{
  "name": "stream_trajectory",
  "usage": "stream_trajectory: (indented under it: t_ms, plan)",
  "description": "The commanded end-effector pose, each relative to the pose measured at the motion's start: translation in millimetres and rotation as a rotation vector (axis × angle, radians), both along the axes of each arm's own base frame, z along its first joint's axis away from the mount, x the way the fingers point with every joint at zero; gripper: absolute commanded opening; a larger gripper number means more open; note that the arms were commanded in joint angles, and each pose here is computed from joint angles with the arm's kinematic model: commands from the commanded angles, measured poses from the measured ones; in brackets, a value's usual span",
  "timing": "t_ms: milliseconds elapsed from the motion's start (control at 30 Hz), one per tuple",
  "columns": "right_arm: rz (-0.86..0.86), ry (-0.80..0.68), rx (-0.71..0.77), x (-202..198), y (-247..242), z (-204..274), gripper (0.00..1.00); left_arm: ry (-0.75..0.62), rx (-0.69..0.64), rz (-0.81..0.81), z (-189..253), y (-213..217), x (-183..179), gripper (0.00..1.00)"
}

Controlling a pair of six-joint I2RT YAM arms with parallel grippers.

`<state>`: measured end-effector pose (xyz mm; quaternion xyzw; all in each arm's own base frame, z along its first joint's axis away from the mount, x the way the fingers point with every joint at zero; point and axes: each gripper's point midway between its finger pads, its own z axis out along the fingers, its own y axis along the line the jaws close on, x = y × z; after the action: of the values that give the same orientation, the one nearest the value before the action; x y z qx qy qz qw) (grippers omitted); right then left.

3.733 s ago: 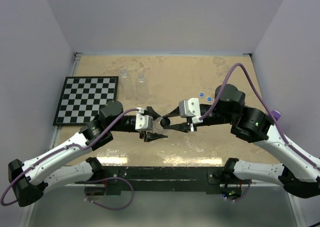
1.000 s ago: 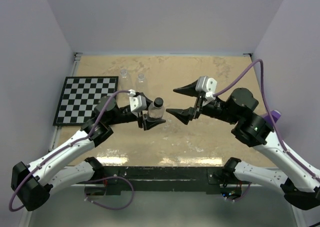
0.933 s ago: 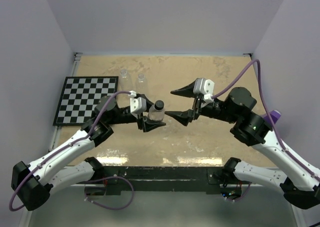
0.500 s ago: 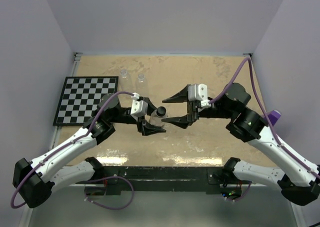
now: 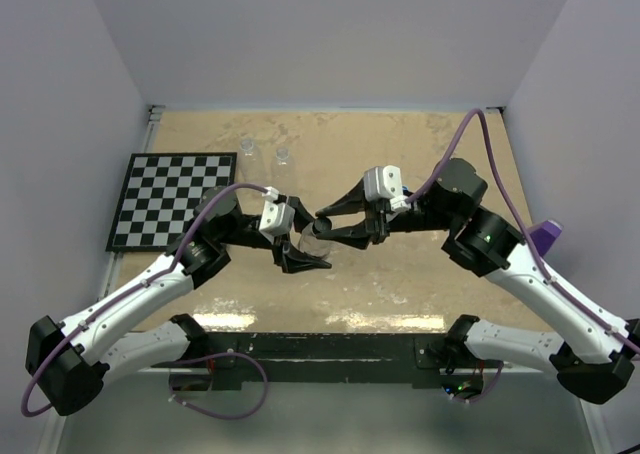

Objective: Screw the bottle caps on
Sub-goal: Screw the bottle cap onto the plastic bottle.

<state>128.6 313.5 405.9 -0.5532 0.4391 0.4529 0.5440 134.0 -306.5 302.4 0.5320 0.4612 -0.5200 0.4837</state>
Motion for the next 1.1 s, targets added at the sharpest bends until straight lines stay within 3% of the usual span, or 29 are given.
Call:
stream_trajectory:
  t_ms: [0, 267, 633, 933, 1067]
  plan:
    - [0.026, -0.022, 0.021, -5, -1, 16, 0.35, -0.100, -0.070, -0.032, 30, 0, -2, 0.00]
    - [-0.023, 0.006, -0.014, 7, 3, 7, 0.00, -0.138, -0.070, 0.010, 34, -1, 6, 0.00]
    - [-0.511, 0.221, -0.062, 100, 3, -38, 0.00, -0.046, -0.042, 0.722, 41, 29, 121, 0.00]
    - [-0.790, 0.436, 0.014, 144, -2, -60, 0.00, -0.022, -0.026, 1.123, 33, 38, 147, 0.00]
    - [-0.803, 0.450, 0.052, 145, -4, -59, 0.00, 0.022, -0.080, 1.158, 32, 40, 149, 0.00]
